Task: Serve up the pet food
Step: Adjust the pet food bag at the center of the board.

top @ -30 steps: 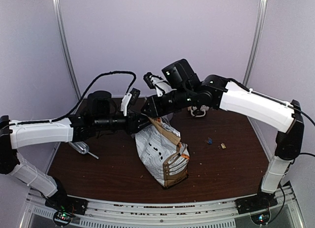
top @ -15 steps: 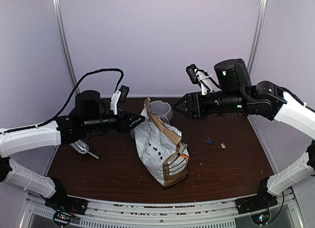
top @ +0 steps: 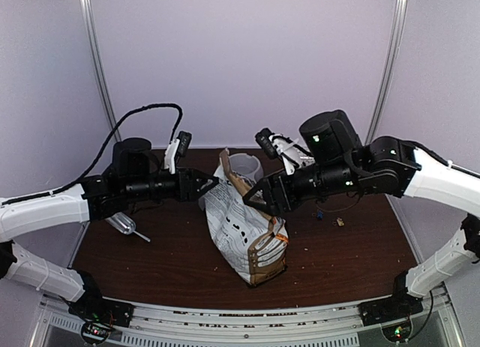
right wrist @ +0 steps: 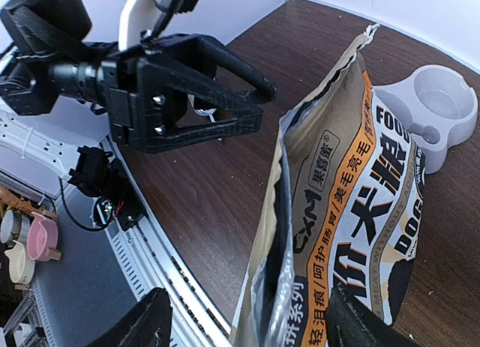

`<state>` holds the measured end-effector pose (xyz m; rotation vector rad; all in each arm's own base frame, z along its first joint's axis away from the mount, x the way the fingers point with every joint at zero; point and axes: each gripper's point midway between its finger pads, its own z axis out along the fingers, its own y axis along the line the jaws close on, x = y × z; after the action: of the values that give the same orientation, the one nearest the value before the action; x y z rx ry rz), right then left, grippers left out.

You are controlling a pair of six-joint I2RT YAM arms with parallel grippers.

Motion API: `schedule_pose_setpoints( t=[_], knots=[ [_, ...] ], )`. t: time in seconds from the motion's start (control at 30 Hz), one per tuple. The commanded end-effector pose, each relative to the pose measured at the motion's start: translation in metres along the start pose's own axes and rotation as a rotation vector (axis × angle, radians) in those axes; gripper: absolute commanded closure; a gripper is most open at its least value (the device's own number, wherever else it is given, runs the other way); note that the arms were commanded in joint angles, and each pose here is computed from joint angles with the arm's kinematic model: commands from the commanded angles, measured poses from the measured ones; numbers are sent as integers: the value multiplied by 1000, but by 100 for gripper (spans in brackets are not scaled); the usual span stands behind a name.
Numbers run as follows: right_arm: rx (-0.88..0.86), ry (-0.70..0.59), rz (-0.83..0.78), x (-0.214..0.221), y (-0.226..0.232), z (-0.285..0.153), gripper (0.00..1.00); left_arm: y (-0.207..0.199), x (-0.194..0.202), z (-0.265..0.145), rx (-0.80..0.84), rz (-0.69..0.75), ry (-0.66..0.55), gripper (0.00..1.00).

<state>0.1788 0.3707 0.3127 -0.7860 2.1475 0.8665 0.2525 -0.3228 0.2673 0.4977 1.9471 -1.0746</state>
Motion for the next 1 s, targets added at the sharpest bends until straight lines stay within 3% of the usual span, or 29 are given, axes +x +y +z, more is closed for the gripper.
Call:
schedule_pose_setpoints(
  t=[0.0, 0.13, 0.37, 0.63, 0.77, 0.97],
  knots=[
    [151, 3, -48, -2, -11, 14, 31, -23, -47, -8, 41, -68, -118, 37],
    [238, 6, -72, 4, -16, 18, 42, -19, -50, 8, -15, -116, -42, 24],
    [310, -39, -183, 5, 1, 19, 86, -10, -35, 34, -80, -131, 126, 19],
    [330, -42, -319, 9, 29, 31, 99, 4, -20, 34, -156, -137, 246, 20],
    [332, -29, -368, 15, 42, 42, 100, 4, -10, 31, -154, -156, 290, 37],
    [325, -7, -395, 27, 51, 53, 100, 4, -1, 20, -147, -219, 271, 75]
  ],
)
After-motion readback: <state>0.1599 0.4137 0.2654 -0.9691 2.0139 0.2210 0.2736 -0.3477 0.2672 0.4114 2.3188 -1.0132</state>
